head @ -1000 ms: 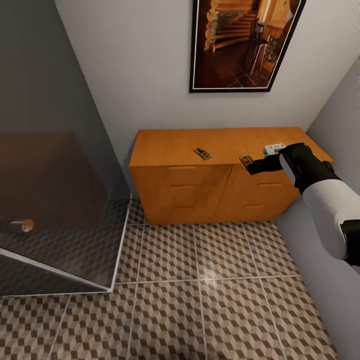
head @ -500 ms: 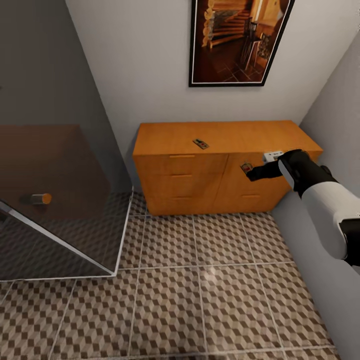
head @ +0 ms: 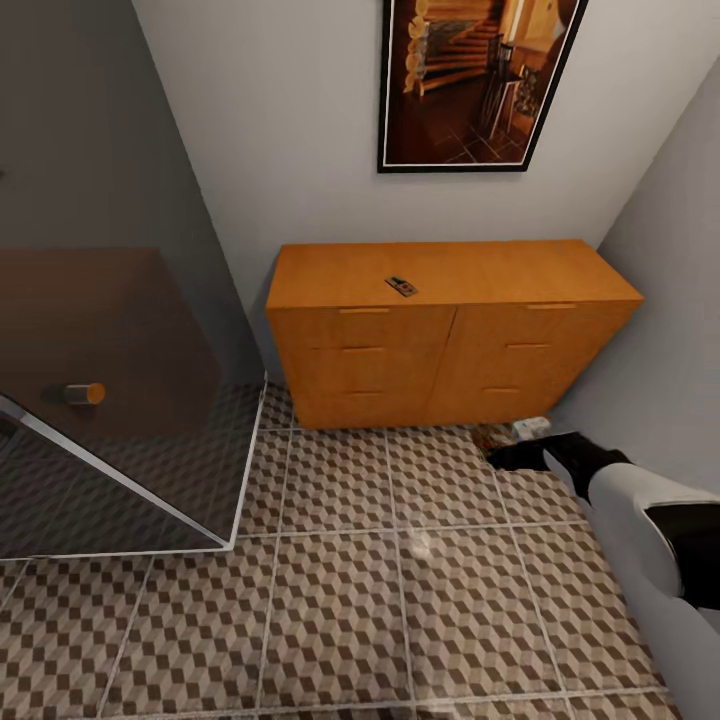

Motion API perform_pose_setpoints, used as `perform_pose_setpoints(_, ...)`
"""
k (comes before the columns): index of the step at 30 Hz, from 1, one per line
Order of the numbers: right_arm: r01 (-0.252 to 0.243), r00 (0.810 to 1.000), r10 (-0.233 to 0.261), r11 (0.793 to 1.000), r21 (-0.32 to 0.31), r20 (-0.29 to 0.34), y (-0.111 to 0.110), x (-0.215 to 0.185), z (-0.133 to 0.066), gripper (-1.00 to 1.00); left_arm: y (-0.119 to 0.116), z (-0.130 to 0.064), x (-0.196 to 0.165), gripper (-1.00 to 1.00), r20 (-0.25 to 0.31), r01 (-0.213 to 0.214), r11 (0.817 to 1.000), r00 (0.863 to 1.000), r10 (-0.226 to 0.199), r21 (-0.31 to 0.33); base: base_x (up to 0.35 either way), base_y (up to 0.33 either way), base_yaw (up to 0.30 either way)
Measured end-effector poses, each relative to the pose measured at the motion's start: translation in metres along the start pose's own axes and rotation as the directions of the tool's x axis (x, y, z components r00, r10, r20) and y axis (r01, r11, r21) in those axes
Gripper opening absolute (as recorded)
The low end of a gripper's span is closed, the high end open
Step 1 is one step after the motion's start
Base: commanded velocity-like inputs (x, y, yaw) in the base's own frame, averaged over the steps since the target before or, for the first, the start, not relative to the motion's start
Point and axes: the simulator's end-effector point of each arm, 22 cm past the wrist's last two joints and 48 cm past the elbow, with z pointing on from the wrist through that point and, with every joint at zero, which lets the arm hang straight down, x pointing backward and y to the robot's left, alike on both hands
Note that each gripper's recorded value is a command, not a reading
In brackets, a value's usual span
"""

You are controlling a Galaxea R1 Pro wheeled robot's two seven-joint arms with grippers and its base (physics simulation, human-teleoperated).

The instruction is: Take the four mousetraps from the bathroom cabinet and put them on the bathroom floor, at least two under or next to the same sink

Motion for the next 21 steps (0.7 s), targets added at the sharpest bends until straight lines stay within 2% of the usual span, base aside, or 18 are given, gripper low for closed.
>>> perform_pose_setpoints(3,0.023,1.0,-0.022,1.0,-0.019,0.02,0.012,0.032,0.011,-1.0,-0.006,0.0,0.0,1.0,0.0,0.007,1.0,1.0,-0.007,0.003,0.0,0.0,0.0)
perform_pose_setpoints(5,0.041,0.999,-0.041,0.998,-0.04,0.012,0.026,0.073,0.019,-1.0,-0.008,0.0,-0.001,1.0,0.001,0.011,1.0,1.0,-0.011,0.003,0.0,0.0,0.0)
perform_pose_setpoints(8,0.054,0.998,-0.057,0.995,-0.088,-0.025,0.057,0.145,0.028,-1.0,-0.011,0.0,-0.001,1.0,0.001,0.018,1.0,1.0,-0.018,0.004,0.0,0.0,0.0)
perform_pose_setpoints(10,0.062,0.998,-0.065,0.991,-0.116,-0.02,0.077,0.172,0.03,-1.0,-0.019,0.001,-0.002,1.0,0.002,0.025,1.0,1.0,-0.025,0.011,0.0,0.0,0.0)
perform_pose_setpoints(12,0.071,0.997,-0.073,0.987,-0.147,-0.006,0.099,0.201,0.03,-1.0,-0.029,0.003,-0.002,1.0,-0.013,0.036,0.999,0.999,-0.036,0.021,0.0,0.0,0.0)
perform_pose_setpoints(14,0.086,0.996,-0.087,0.978,-0.188,0.007,0.13,0.242,0.026,-1.0,-0.043,0.009,-0.001,1.0,-0.064,0.049,0.998,0.997,-0.047,0.035,0.0,0.0,0.0)
perform_pose_setpoints(15,0.084,0.996,-0.083,0.977,-0.198,0.012,0.138,0.249,0.025,-1.0,-0.046,0.013,-0.002,1.0,-0.079,0.054,0.998,0.996,-0.051,0.036,0.0,0.0,0.0)
perform_pose_setpoints(18,0.091,0.996,-0.088,0.964,-0.25,0.024,0.175,0.299,0.013,-1.0,-0.063,0.038,-0.04,1.0,-0.127,0.077,0.996,0.989,-0.072,0.041,0.0,0.0,0.0)
perform_pose_setpoints(19,0.087,0.996,-0.083,0.963,-0.254,0.026,0.179,0.306,0.01,-1.0,-0.066,0.042,-0.051,1.0,-0.128,0.08,0.996,0.989,-0.074,0.042,0.0,0.0,0.0)
perform_pose_setpoints(21,0.093,0.995,-0.084,0.958,-0.272,0.044,0.192,0.327,0.002,-1.0,-0.077,0.054,-0.097,1.0,-0.118,0.086,0.995,0.99,-0.079,0.051,0.0,0.0,0.0)
